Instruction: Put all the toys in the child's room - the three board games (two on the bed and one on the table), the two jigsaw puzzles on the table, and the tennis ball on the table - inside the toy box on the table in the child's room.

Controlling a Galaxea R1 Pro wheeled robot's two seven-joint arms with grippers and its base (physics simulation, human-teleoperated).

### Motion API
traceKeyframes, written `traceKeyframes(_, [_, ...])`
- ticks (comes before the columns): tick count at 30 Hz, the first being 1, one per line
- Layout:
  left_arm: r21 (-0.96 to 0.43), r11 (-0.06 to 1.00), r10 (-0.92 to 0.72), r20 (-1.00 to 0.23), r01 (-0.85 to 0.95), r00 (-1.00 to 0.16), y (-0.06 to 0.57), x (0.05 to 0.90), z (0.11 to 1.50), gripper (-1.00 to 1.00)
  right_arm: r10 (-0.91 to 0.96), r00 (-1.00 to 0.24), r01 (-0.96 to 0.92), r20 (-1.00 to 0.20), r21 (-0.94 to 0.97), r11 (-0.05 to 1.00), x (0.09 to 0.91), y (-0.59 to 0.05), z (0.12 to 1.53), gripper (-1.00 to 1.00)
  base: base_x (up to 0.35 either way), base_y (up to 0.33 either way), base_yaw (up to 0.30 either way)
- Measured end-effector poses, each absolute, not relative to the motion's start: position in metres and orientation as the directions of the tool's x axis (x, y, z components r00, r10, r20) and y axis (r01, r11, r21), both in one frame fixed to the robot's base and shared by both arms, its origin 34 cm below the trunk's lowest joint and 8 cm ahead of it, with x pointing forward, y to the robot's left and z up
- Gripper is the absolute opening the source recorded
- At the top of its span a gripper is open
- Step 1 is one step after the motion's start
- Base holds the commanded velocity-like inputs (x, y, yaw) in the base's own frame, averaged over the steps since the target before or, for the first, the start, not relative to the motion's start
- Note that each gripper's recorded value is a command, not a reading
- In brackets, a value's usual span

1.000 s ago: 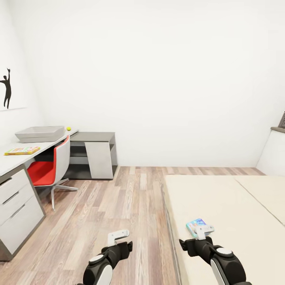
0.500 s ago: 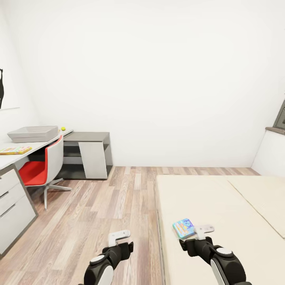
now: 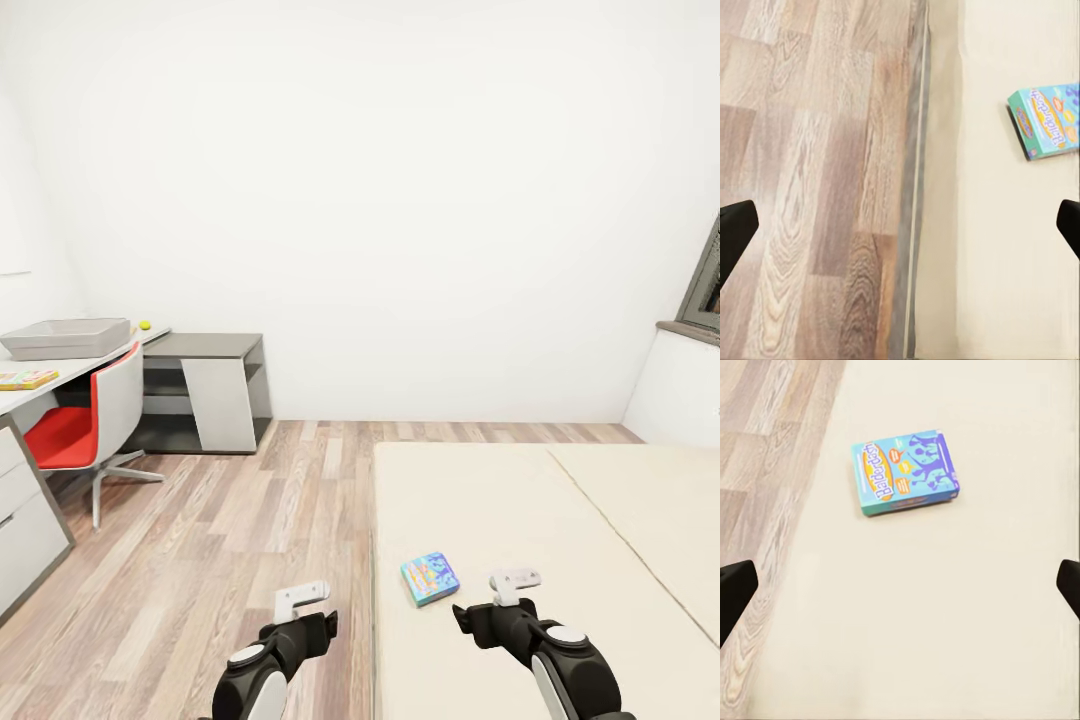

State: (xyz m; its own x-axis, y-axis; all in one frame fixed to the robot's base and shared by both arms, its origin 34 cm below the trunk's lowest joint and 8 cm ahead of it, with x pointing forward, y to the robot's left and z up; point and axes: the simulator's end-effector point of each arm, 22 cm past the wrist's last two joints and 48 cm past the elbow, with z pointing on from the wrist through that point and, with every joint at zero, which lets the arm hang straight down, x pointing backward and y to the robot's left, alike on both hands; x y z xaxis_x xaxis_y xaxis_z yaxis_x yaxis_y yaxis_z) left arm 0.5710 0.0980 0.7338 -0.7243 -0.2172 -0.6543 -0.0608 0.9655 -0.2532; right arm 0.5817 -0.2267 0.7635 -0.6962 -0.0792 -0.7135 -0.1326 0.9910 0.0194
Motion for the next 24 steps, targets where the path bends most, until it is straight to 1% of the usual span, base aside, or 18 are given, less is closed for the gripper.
traceKeyframes(24, [-0.253, 0.966, -0.217, -0.654, -0.06, -0.724, 0.0978, 0.5709, 0.7338, 1.0, -0.079, -0.696, -0.133, -0.714, 0.019, 0.991, 0.5817, -0.2266, 0.7636, 1.0, 0.0, -0.282, 0.0])
